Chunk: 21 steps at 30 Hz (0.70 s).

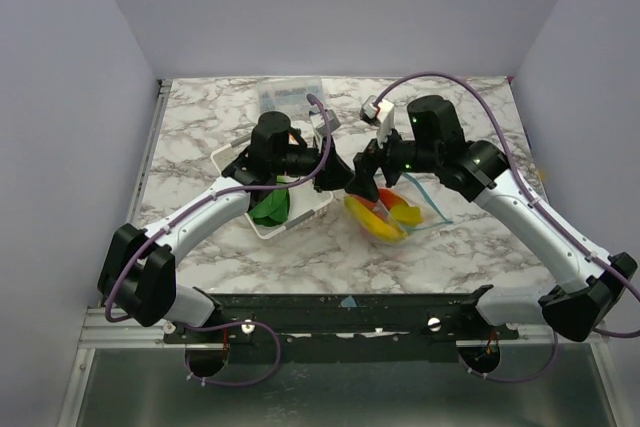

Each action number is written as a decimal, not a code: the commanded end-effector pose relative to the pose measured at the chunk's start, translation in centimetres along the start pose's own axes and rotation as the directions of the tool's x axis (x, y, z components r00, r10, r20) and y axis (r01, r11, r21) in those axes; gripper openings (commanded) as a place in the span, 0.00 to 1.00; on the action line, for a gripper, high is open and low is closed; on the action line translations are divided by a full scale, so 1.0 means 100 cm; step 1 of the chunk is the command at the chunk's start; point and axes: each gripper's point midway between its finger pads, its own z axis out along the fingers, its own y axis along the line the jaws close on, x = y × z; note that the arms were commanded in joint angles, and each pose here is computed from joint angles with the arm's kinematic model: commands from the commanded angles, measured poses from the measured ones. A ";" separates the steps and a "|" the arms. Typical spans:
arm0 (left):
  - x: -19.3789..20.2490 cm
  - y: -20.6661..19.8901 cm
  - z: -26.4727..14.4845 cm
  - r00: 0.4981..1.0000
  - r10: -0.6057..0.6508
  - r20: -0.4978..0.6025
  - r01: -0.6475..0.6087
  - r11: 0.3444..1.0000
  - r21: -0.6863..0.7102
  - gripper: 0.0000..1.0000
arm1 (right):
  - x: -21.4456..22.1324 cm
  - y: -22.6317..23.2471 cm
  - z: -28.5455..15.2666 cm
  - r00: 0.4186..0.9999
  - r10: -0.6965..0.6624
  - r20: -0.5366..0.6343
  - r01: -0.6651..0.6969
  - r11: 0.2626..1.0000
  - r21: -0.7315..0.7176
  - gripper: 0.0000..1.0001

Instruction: Place the food in the zip-top bag and seal the zipper

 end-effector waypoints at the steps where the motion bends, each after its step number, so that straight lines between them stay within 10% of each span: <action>1: -0.005 -0.006 -0.007 1.000 0.028 -0.010 -0.028 0.999 -0.028 0.00 | -0.002 0.000 0.001 0.996 -0.080 0.040 0.081 0.997 -0.008 0.99; 21: 0.000 -0.005 -0.019 0.995 0.099 -0.008 -0.099 0.994 -0.052 0.00 | 0.040 -0.004 0.003 0.997 -0.043 -0.065 0.044 0.999 0.015 0.57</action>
